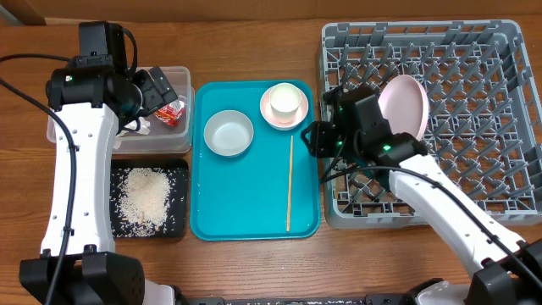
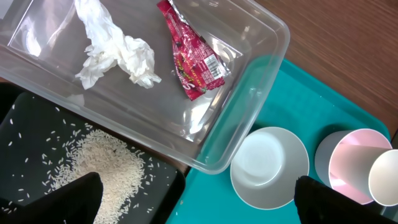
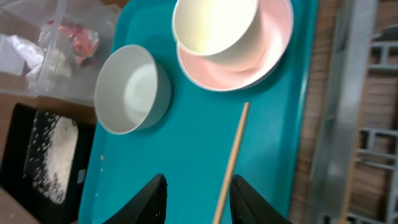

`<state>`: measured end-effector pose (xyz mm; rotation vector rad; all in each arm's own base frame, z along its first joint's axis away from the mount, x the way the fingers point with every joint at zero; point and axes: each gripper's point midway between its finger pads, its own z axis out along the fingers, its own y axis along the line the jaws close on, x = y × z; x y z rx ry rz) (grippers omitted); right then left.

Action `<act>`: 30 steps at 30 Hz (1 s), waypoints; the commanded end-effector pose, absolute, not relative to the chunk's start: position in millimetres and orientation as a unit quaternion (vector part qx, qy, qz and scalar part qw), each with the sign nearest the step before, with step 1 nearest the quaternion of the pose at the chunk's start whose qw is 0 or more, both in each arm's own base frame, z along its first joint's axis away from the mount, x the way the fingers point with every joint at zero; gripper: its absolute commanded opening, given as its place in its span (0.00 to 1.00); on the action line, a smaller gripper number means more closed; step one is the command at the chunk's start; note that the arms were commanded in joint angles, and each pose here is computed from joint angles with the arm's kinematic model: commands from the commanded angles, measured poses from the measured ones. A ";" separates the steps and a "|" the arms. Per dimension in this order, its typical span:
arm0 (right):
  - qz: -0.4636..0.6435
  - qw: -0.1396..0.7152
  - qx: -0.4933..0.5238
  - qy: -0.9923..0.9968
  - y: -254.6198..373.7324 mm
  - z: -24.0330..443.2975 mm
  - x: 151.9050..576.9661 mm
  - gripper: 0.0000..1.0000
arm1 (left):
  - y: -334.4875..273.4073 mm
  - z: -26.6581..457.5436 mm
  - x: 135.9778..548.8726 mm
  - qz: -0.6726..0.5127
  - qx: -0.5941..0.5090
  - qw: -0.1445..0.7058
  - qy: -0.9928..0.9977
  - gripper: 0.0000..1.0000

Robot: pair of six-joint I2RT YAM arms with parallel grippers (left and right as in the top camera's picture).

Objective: Sort waste into correct bins and load items into the dishwasher

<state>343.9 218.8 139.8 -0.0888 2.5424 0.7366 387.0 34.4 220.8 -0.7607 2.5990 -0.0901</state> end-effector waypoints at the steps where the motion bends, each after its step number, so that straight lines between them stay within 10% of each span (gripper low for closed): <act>1: 0.284 0.226 -0.008 0.932 229.4 137.5 336.7 0.35 | 33.5 225.3 387.8 -0.027 -0.262 0.222 0.939 1.00; 30: 0.123 0.225 -0.030 0.966 252.6 38.9 332.8 0.38 | 33.5 225.3 387.8 -0.027 -0.262 0.222 0.939 1.00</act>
